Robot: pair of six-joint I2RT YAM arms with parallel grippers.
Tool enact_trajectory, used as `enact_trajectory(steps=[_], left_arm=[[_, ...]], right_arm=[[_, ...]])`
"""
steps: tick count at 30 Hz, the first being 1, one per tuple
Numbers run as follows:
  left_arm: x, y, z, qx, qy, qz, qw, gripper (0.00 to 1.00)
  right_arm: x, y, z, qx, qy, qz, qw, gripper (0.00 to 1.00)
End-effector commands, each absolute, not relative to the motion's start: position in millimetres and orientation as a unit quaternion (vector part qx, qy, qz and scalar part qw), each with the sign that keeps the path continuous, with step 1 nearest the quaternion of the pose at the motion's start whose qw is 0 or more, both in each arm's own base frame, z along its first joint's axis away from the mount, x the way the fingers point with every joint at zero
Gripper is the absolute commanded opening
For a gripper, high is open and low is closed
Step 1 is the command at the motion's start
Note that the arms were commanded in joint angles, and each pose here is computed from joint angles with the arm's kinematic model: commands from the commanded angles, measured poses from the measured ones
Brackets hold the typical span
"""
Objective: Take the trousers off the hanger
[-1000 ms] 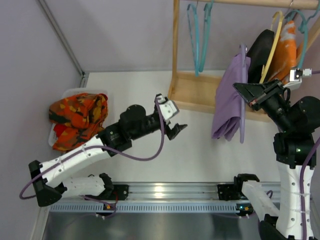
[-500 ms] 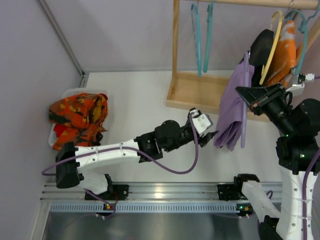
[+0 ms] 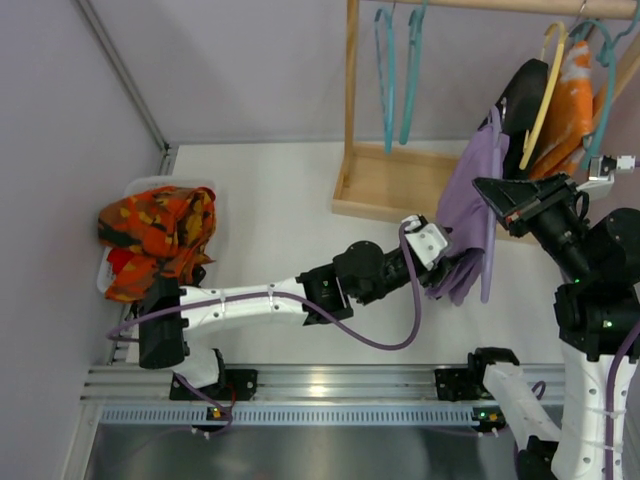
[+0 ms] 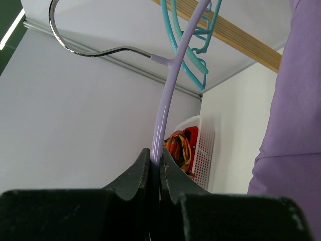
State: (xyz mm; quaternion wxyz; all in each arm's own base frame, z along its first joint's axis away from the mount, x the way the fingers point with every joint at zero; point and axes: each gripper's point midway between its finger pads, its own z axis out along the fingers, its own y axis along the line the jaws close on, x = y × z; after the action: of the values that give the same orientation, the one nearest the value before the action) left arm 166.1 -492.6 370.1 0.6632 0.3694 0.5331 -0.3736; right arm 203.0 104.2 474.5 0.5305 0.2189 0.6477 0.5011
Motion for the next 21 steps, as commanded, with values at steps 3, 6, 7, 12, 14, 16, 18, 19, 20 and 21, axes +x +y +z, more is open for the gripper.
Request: enact_trajectory(steps=[3,6,7,12,14,16,18,19,20,21], left_arm=[[177.9,-499.0,410.2,0.322,0.508,-0.372,0.707,0.56],[184.3,-503.1,406.7,0.318,0.514,-0.356,0.713,0.56],[188.2,-502.9,404.7,0.317,0.517,-0.344,0.717,0.56],[198.4,-504.5,403.3,0.312,0.52,-0.317,0.729,0.52],[202.9,-503.7,404.8,0.308,0.522,-0.304,0.735,0.52],[206.0,-504.8,402.8,0.307,0.524,-0.297,0.737,0.52],[207.5,-505.5,404.9,0.303,0.524,-0.3,0.737,0.52],[207.1,-505.5,406.9,0.304,0.522,-0.302,0.738,0.47],[207.1,-506.2,407.4,0.305,0.52,-0.304,0.738,0.4],[207.0,-506.2,407.8,0.304,0.52,-0.305,0.738,0.14]], right_arm=[[174.2,106.3,530.6,0.156,0.584,0.524,0.6,0.0],[171.9,107.3,532.5,0.153,0.582,0.527,0.6,0.0],[171.0,107.4,532.6,0.153,0.582,0.527,0.6,0.0],[169.8,107.7,529.1,0.156,0.585,0.527,0.596,0.0],[169.5,107.6,529.2,0.157,0.584,0.528,0.596,0.0],[168.0,107.9,530.3,0.156,0.583,0.529,0.596,0.0],[167.1,108.0,530.2,0.157,0.584,0.53,0.595,0.0],[167.2,108.0,530.1,0.157,0.584,0.53,0.595,0.0],[166.6,108.0,529.8,0.158,0.584,0.53,0.594,0.0],[167.3,108.0,529.5,0.158,0.585,0.53,0.594,0.0]])
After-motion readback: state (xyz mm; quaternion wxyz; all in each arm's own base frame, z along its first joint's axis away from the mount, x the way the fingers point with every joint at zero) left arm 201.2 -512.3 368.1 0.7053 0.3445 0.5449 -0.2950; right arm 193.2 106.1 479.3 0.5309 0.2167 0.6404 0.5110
